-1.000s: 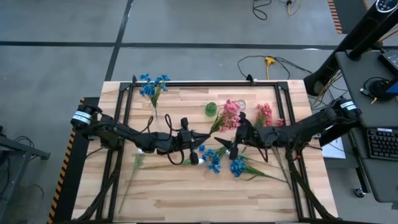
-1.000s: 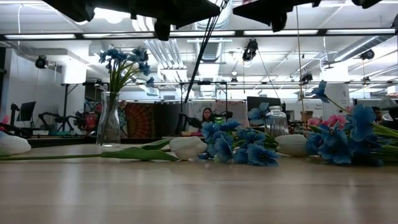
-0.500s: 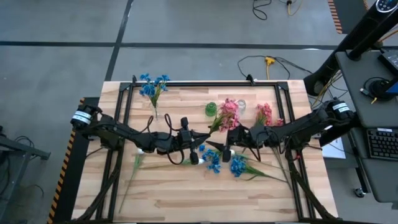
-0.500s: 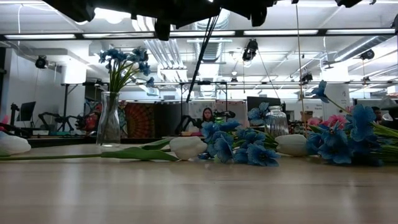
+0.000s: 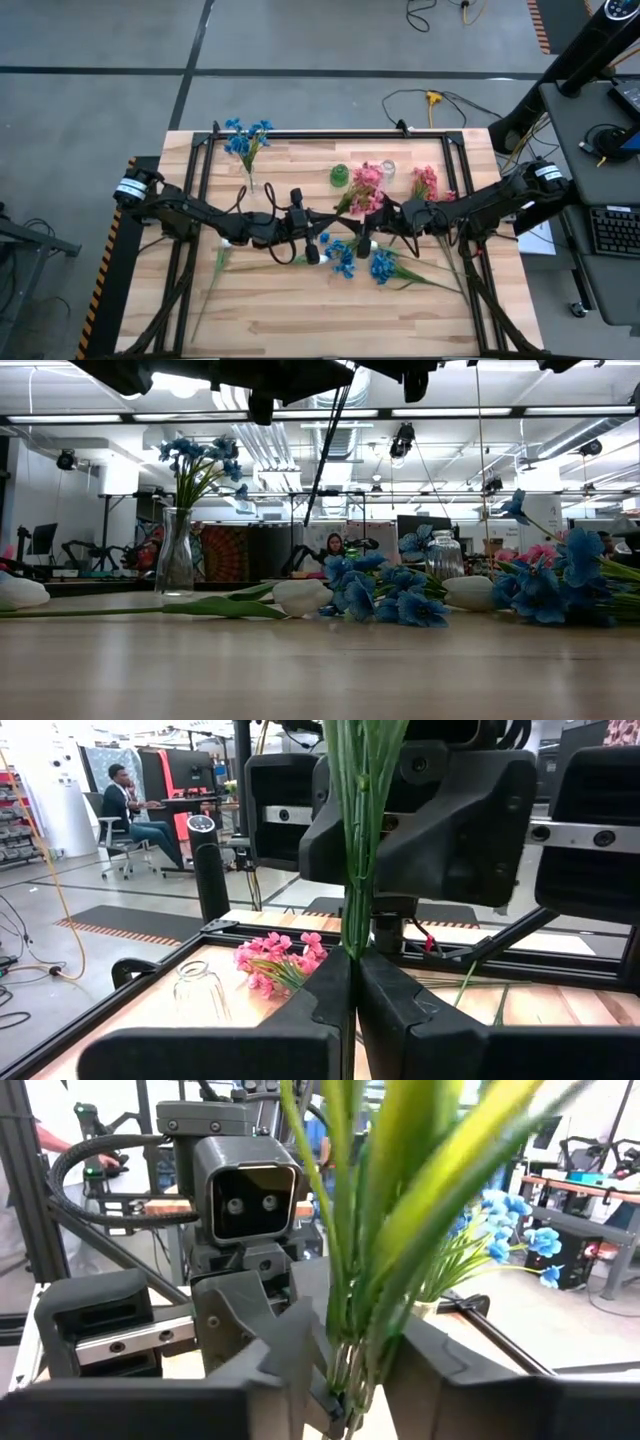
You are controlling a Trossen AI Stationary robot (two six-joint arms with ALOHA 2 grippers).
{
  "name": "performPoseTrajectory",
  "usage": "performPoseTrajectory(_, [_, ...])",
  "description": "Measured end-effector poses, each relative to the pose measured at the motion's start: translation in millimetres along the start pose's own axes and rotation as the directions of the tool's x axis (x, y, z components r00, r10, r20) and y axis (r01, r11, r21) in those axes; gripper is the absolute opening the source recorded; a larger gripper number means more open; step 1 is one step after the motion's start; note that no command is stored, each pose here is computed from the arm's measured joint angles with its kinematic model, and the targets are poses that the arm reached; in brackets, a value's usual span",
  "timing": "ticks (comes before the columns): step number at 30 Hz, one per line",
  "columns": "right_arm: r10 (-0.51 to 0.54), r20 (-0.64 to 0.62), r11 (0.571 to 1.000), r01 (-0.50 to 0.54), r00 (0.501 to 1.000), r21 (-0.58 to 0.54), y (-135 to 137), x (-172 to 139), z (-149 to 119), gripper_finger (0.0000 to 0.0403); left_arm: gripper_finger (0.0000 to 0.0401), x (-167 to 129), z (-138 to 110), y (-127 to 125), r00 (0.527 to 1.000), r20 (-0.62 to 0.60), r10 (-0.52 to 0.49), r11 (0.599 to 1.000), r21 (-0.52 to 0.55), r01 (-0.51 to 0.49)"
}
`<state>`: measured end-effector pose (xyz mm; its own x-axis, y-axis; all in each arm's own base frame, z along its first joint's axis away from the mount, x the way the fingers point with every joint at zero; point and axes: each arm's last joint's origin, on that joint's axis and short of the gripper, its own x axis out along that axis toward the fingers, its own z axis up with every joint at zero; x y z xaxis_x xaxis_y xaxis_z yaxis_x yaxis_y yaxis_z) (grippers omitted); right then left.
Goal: Sort flowers into vase by color
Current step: Put the top left pink flowers into the green vase
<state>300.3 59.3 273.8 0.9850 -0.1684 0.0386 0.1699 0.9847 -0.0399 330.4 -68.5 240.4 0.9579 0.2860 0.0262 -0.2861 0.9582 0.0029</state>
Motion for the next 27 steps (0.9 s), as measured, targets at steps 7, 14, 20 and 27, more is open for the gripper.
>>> performPoseTrajectory(7, [0.001, -0.001, 1.0, -0.001, 1.0, -0.009, 0.1, 0.0, -0.1, 0.0031, 0.0049, 0.0, -0.2, 0.1, 1.0, -0.002, 0.003, 1.0, 0.012, -0.003])
performPoseTrajectory(14, [-0.017, -0.001, 1.0, 0.017, 1.0, -0.008, -1.7, -0.5, 1.0, 0.0019, 0.0155, -2.3, -0.7, 1.6, 0.999, -0.05, 0.006, 0.999, 0.038, -0.004])
performPoseTrajectory(20, [-0.095, -0.032, 0.995, 0.095, 0.995, -0.013, -12.1, -4.3, 8.0, 0.002, 0.0224, -16.8, 9.5, 11.4, 0.985, -0.169, 0.029, 0.997, 0.078, -0.016])
performPoseTrajectory(27, [-0.18, -0.048, 0.984, 0.18, 0.983, -0.014, -38.6, -5.5, 14.6, 0.002, 0.0244, -41.3, 29.8, 27.1, 0.965, -0.254, 0.07, 0.995, 0.09, -0.049])
